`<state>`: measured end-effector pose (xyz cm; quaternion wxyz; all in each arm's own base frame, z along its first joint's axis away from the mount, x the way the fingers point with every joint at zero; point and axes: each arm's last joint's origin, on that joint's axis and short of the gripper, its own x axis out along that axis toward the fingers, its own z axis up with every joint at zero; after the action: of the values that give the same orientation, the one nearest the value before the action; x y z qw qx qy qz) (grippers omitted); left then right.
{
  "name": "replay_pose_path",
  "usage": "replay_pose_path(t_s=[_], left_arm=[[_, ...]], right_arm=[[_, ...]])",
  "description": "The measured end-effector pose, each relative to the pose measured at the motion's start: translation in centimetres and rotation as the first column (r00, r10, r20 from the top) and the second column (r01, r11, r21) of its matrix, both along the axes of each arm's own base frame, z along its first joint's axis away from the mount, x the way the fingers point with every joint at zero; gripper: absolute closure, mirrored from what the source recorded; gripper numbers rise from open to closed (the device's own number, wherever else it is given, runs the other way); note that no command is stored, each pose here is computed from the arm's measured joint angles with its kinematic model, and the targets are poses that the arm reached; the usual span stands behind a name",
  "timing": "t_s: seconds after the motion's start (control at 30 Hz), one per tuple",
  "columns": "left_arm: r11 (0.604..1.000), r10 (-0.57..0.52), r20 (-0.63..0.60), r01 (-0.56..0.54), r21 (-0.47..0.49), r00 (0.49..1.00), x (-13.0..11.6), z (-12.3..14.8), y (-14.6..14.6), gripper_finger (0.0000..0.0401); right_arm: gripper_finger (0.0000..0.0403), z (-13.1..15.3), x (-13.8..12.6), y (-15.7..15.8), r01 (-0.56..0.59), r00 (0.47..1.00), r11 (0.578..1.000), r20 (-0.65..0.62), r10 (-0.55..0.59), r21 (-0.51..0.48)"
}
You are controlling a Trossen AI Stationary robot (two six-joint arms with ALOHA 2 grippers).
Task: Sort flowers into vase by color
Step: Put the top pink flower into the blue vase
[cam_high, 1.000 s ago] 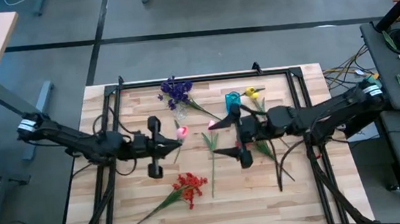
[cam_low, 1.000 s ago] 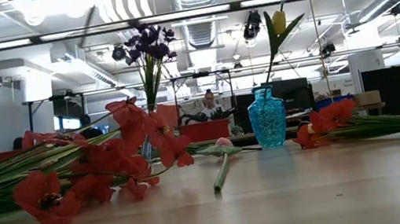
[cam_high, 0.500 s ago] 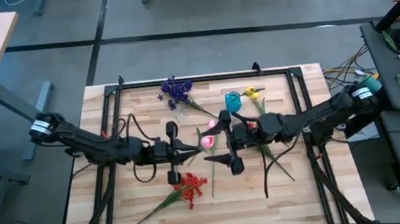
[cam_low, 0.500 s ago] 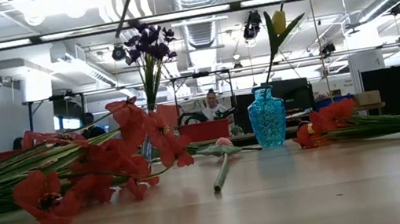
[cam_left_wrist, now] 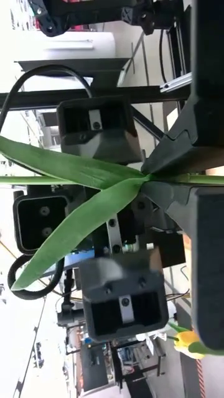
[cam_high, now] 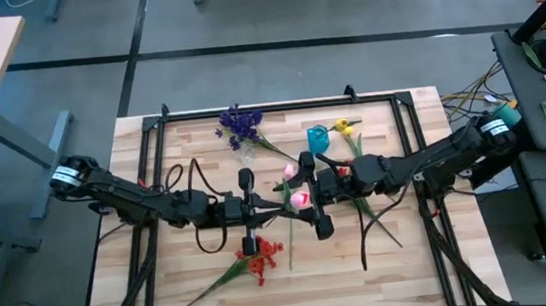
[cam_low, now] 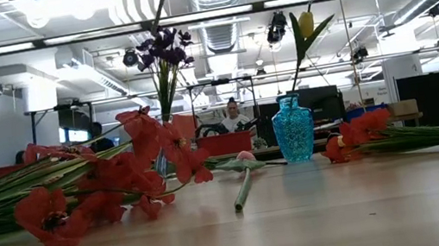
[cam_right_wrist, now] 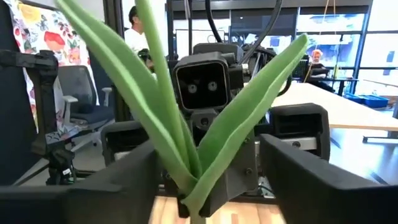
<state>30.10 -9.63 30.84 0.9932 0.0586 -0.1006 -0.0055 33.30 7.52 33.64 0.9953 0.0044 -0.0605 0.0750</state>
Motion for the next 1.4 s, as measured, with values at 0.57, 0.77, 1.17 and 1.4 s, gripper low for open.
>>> replay_pose_path(t_s=[0.57,0.77,1.17,1.4], left_arm=[[0.996,-0.044,-0.163,0.031,-0.081,0.986,-1.9,0.7,0.1,0.0188],[0.980,-0.062,-0.427,-0.025,-0.195,0.902,-4.2,1.7,0.8,0.0138],[0.951,0.016,-0.733,-0.237,-0.199,0.680,-6.1,1.2,1.5,0.0160],[0.936,0.022,-0.804,-0.295,-0.192,0.595,-7.0,0.3,1.3,0.0161]], right_arm=[[0.0384,1.5,-2.5,-0.8,0.039,0.995,0.998,-0.097,-0.034,0.050],[0.0385,2.1,-5.7,-2.9,0.455,0.856,0.886,-0.232,-0.463,-0.091],[0.0385,3.7,-7.7,-8.6,0.785,0.545,0.561,-0.139,-0.827,-0.264],[0.0385,2.2,-6.9,-11.7,0.786,0.506,0.551,-0.220,-0.834,-0.279]])
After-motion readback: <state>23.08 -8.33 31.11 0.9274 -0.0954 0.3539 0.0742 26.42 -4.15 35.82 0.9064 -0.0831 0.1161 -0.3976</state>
